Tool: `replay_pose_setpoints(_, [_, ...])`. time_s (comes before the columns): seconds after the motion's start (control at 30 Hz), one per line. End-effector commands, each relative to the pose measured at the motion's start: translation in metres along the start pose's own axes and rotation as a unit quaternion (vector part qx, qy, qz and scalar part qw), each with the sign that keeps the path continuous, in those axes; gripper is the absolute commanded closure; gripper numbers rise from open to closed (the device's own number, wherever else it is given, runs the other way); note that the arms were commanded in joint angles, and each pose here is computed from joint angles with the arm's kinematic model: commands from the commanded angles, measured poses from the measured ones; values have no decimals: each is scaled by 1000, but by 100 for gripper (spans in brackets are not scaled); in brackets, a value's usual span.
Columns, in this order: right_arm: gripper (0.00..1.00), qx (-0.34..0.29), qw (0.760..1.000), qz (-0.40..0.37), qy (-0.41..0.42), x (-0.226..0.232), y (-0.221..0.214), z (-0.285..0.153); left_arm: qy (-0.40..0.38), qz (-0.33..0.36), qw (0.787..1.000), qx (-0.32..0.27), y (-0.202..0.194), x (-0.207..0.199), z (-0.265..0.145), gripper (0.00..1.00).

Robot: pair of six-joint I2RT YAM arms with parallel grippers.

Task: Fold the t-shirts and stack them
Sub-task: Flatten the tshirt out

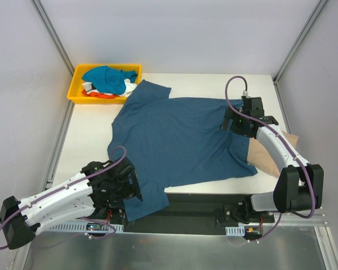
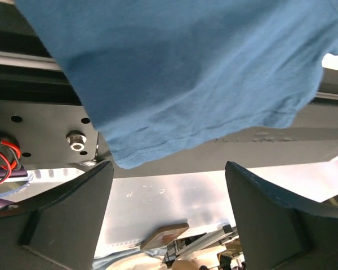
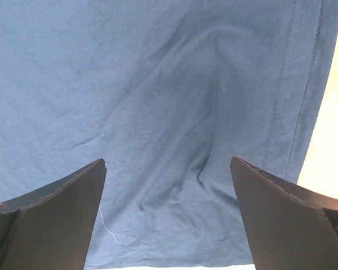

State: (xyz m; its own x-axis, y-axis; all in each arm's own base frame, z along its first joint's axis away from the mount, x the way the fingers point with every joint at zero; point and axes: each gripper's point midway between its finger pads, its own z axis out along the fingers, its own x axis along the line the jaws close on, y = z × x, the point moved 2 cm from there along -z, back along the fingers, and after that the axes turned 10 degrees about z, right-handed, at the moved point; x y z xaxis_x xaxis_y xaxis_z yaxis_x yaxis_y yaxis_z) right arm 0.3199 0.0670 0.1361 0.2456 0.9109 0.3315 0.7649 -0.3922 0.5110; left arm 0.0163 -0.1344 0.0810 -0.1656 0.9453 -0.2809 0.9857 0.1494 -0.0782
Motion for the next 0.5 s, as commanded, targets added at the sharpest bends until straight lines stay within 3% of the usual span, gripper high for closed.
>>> replay_pose_setpoints(0.0, [3,-9,1000,-1,14,3,5,0,68,-36,996,38,-18,30,3,24])
replay_pose_setpoints(0.17, [3,-13,1000,1,12,1,6,-2,59,-26,996,58,-23,19,8,33])
replay_pose_setpoints(0.37, [3,-13,1000,1,10,-1,6,-2,107,11,990,88,-33,19,11,36])
replay_pose_setpoints(0.47, [3,-14,1000,3,8,-2,6,-2,134,21,987,83,-30,21,16,43])
